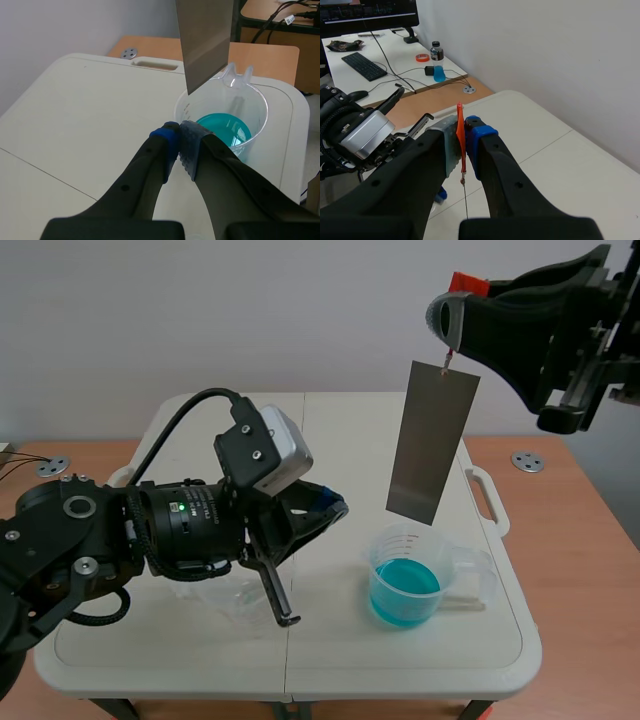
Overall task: Hold the metal plate by the orange handle, dip it into the blue solution, take it out and point at it, then put the plate back in the beaker on the left.
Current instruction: 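Raise the plate and point at it, then put the plate into the left beaker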
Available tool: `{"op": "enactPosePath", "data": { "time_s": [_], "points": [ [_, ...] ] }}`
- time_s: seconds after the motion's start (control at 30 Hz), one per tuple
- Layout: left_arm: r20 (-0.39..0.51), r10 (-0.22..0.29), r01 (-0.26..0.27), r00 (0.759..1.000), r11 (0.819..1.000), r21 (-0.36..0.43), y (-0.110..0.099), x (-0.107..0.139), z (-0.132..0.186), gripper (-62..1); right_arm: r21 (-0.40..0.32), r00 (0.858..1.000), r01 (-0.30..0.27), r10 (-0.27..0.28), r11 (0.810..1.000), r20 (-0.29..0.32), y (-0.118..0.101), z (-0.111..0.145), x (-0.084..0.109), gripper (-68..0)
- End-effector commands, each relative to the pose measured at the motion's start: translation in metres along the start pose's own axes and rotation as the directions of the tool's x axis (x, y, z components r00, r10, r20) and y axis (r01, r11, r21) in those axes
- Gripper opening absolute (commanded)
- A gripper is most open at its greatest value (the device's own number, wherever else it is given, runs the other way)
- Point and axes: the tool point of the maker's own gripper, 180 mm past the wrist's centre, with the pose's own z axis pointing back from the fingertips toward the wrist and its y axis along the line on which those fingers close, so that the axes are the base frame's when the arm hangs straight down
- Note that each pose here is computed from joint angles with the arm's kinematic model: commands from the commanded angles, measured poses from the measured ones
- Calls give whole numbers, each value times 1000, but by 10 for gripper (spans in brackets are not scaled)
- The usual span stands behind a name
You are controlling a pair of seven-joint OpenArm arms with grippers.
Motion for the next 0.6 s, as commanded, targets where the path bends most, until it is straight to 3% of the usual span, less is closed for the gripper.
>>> {"op": "enactPosePath", "data": {
  "time_s": [0.0, 0.17, 0.33, 0.47, 0.57],
  "points": [
    [20, -6, 5, 1000, 998, 60, 22, 4, 12, -590, 12, 999, -29, 28, 1000, 30, 1, 1, 13, -662],
    [-8, 13, -11, 1000, 981, 194, 67, -8, 54, -590, 12, 999, -28, 28, 1000, 30, 1, 1, 13, -662],
    [-63, 59, -36, 996, 948, 318, 103, -29, 113, -590, 12, 999, -29, 28, 1000, 30, 1, 1, 13, -662],
    [-131, 105, -46, 986, 920, 388, 117, -49, 162, -590, 12, 999, -29, 28, 1000, 30, 1, 1, 13, -662],
    [-199, 147, -55, 969, 913, 405, 114, -67, 195, -590, 12, 999, -29, 29, 1000, 30, 1, 1, 13, -662]
  ]
}}
